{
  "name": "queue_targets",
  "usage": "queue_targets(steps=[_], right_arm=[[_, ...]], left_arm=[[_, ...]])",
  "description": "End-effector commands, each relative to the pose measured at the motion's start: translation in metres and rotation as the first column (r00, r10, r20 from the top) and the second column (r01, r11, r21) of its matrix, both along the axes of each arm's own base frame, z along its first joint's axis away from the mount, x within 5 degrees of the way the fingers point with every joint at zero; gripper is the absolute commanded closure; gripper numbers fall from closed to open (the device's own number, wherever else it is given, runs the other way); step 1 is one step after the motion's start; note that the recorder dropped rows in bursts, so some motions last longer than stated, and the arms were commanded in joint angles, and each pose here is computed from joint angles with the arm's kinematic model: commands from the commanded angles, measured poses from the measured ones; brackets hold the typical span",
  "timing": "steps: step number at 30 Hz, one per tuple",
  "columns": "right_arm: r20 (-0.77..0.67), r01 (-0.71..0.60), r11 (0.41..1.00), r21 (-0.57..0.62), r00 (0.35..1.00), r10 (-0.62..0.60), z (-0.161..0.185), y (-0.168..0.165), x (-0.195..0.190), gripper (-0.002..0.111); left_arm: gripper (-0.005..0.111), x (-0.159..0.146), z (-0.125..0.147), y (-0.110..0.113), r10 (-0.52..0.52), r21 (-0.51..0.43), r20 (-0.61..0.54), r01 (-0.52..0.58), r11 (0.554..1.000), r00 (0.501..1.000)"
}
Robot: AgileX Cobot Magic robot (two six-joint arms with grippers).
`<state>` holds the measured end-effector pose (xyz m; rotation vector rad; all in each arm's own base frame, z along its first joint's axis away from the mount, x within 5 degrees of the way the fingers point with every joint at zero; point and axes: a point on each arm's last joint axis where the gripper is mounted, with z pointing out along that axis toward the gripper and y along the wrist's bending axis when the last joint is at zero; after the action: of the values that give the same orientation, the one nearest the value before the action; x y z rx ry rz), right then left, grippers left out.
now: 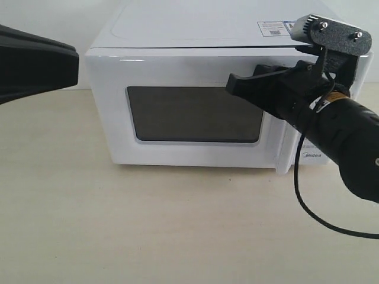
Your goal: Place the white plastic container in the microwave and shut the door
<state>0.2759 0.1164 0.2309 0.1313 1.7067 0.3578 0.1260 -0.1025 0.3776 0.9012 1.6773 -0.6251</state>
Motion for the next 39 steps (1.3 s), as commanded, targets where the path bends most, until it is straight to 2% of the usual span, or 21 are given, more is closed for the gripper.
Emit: queue_targets(steps=[1,10,17,20,25,30,39], right_arm=[[0.013,0.071,0.997,0.009,0.997,-0.071,-0.003,-0.005,0.008,0.109],[0.034,0.090,0.996,0.008,0.995,-0.090,-0.006,-0.006,0.010,0.109],[-0.034,0.032,0.999,0.005,0.999,-0.031,-0.009,-0.001,0.008,0.109],[-0.032,-0.072,0.997,-0.037,0.997,0.071,0.005,0.003,-0.001,0.109],[-0.055,-0.178,0.984,0.015,0.982,0.179,0.054,-0.006,-0.040,0.109],[-0.095,-0.287,0.958,0.015,0.953,0.287,0.084,-0.017,-0.082,0.109],[-0.061,-0.305,0.952,0.026,0.950,0.306,0.096,-0.023,-0.098,0.109]], left_arm=[[0.103,-0.003,0.000,-0.001,-0.015,-0.016,-0.019,0.014,1.000,1.000],[0.103,-0.003,0.000,-0.001,-0.015,-0.016,-0.019,0.014,1.000,1.000],[0.103,-0.002,0.000,-0.001,-0.009,-0.016,-0.015,0.009,1.000,1.000],[0.103,-0.002,0.000,-0.001,-0.009,-0.016,-0.015,0.009,1.000,1.000],[0.103,-0.002,0.000,-0.001,-0.013,-0.015,-0.017,0.013,1.000,1.000],[0.103,-0.002,0.000,-0.001,-0.013,-0.015,-0.017,0.013,1.000,1.000],[0.103,-0.002,0.000,-0.001,-0.013,-0.015,-0.017,0.013,1.000,1.000]])
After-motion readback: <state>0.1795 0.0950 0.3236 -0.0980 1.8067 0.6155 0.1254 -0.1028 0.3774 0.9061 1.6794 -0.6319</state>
